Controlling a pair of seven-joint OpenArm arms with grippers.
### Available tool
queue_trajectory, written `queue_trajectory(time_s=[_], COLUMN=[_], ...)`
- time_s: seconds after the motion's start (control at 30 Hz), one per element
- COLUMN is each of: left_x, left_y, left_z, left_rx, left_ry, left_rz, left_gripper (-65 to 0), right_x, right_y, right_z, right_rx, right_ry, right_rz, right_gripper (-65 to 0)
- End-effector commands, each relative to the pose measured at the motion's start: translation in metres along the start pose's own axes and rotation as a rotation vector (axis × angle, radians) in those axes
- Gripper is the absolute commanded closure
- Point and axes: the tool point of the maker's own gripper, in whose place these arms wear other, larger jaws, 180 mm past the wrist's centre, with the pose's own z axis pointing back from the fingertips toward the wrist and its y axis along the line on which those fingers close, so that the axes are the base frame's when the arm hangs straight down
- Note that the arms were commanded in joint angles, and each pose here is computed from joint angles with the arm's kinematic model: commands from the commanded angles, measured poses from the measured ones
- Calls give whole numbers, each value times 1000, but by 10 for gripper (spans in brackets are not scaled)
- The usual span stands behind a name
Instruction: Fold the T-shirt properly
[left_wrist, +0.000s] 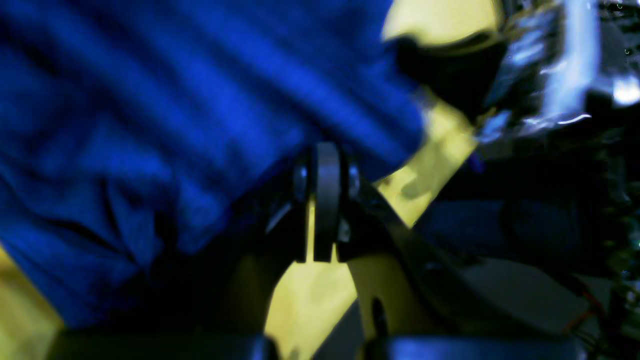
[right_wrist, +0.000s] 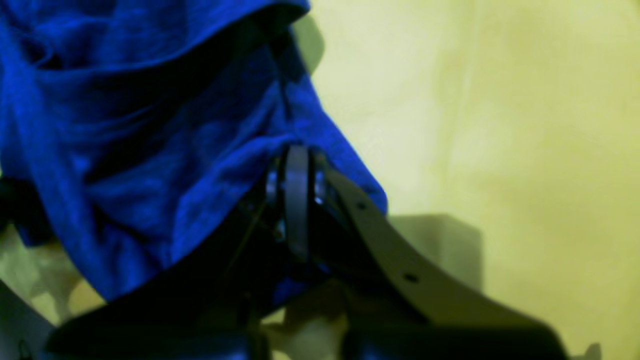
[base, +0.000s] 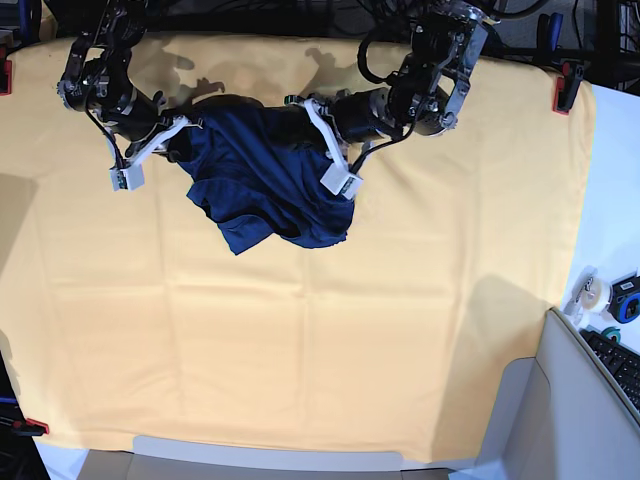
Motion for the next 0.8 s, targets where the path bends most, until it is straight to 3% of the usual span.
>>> queue_trajectory(time_s=[0.0,0.17,0.3,0.4,0.63,0.77], left_x=[21,13,-3,-14,-27,-37], left_y=[-7,18,61,79,83,82], left_z=[-1,-5,7,21,47,48], left_rx=[-24,69,279,361,398,397], left_ry=[-56,-13,24,38,47,64], left_rz=[-22,-42,23,60,27,39], left_gripper=[0,0,0,0,0,0], right_x=[9,7,11,14,15,15], right_y=[2,-6,-26,-47,-87,-93], right_z=[2,3,10,21,45,51], right_rx=[4,-35,-111,-174,-284,-301], right_ry=[-30,-18,-51,-74,-139,-152], right_rz=[14,24,23,-6,-122,-140], right_gripper=[0,0,0,0,0,0])
